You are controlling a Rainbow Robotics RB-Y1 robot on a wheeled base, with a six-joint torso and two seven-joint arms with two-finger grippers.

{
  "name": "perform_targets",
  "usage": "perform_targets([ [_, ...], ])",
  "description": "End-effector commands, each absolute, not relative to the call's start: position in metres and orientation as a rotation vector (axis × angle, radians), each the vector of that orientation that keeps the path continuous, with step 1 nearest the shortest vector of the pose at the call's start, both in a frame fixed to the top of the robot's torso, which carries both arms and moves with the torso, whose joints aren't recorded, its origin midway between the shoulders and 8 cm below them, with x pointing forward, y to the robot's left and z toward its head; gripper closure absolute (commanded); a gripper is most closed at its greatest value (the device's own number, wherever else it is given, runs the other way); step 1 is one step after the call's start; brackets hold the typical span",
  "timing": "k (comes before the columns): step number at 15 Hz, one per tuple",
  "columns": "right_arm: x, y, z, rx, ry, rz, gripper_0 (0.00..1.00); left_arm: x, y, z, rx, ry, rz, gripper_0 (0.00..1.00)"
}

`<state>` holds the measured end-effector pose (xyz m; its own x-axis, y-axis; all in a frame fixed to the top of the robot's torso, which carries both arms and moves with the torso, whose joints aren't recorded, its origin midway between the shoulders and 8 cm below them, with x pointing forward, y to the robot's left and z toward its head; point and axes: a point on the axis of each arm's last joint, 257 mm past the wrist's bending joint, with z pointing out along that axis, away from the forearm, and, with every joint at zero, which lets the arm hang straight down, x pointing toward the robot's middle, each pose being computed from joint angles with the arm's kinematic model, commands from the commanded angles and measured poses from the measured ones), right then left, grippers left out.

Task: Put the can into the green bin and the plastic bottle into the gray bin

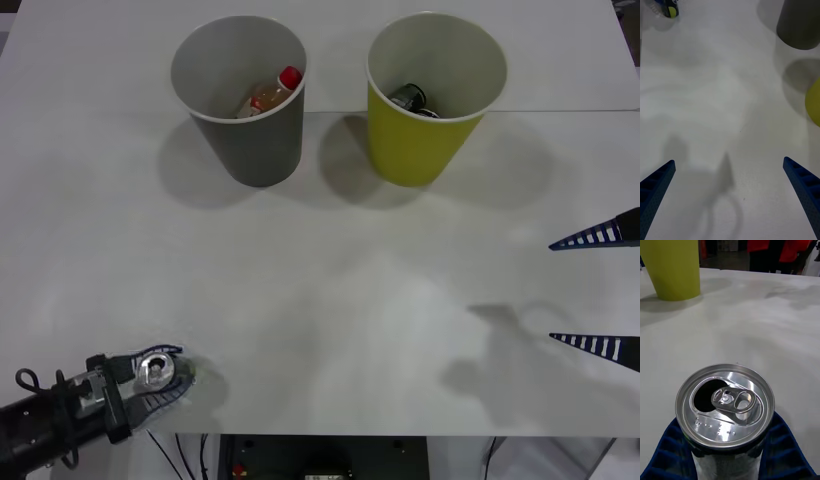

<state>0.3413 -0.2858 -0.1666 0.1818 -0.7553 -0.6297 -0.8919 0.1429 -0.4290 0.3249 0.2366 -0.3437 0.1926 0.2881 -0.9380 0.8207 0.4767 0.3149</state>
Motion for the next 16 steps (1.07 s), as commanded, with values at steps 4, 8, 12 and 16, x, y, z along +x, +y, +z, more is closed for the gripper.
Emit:
perform_targets([
  [4, 0.341, -0.286, -0.167, -1.634, 1.596, 0.209, 0.00, 0.330, 0.237, -0.340, 1.064, 1.372, -0.493, 1.00],
  [8, 0.341, -0.286, -0.167, -1.634, 1.596, 0.209, 0.00, 0.339, 0.239, -0.329, 1.046, 1.381, -0.476, 1.00],
  [12, 0.341, -0.286, -0.167, -1.634, 1.596, 0.209, 0.00, 0.342, 0.233, -0.298, 0.981, 1.442, -0.568, 1.00],
  [16, 0.341, -0.286, -0.167, -1.634, 1.596, 0.209, 0.00, 0.356, 0.246, -0.270, 0.999, 1.515, -0.568, 1.00],
])
